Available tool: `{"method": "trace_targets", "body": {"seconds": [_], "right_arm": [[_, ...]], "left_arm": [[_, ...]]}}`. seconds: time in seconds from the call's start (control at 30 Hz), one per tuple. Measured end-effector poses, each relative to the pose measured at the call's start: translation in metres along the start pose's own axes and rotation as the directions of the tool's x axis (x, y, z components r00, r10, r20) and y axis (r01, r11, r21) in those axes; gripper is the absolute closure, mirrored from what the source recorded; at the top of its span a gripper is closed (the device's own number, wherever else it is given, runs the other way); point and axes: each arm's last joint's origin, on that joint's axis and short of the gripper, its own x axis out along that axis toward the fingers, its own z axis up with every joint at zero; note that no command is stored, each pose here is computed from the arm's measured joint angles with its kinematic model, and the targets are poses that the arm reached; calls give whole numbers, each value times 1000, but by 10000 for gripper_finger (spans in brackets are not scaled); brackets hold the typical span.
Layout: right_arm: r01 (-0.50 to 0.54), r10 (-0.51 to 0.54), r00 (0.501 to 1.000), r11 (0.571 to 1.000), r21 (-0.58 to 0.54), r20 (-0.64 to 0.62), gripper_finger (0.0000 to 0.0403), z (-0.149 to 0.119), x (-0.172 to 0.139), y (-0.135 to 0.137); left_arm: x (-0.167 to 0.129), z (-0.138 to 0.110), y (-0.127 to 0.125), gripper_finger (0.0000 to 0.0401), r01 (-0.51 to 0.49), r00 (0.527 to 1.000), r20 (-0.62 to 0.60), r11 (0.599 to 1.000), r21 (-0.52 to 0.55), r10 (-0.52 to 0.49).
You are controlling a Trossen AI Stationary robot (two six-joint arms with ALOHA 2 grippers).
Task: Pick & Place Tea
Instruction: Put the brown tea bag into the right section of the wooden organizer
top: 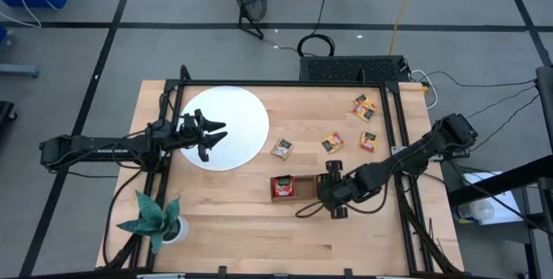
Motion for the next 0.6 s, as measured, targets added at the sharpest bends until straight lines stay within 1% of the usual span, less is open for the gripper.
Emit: {"method": "trace_targets", "body": {"seconds": [0.17, 0.43, 0.6], "right_arm": [[13, -14, 1000, 1000, -23, -24, 403, 0, 5, -2], [36, -53, 988, 993, -111, -148, 403, -10, 37, 1], [47, -74, 981, 988, -148, -179, 403, -12, 47, 3]], "left_arm": [[0, 0, 0, 235, 0, 1000, 0, 1000, 0, 0], [0, 0, 0, 235, 0, 1000, 0, 1000, 0, 0], [0, 0, 0, 235, 0, 1000, 0, 1000, 0, 0]]}}
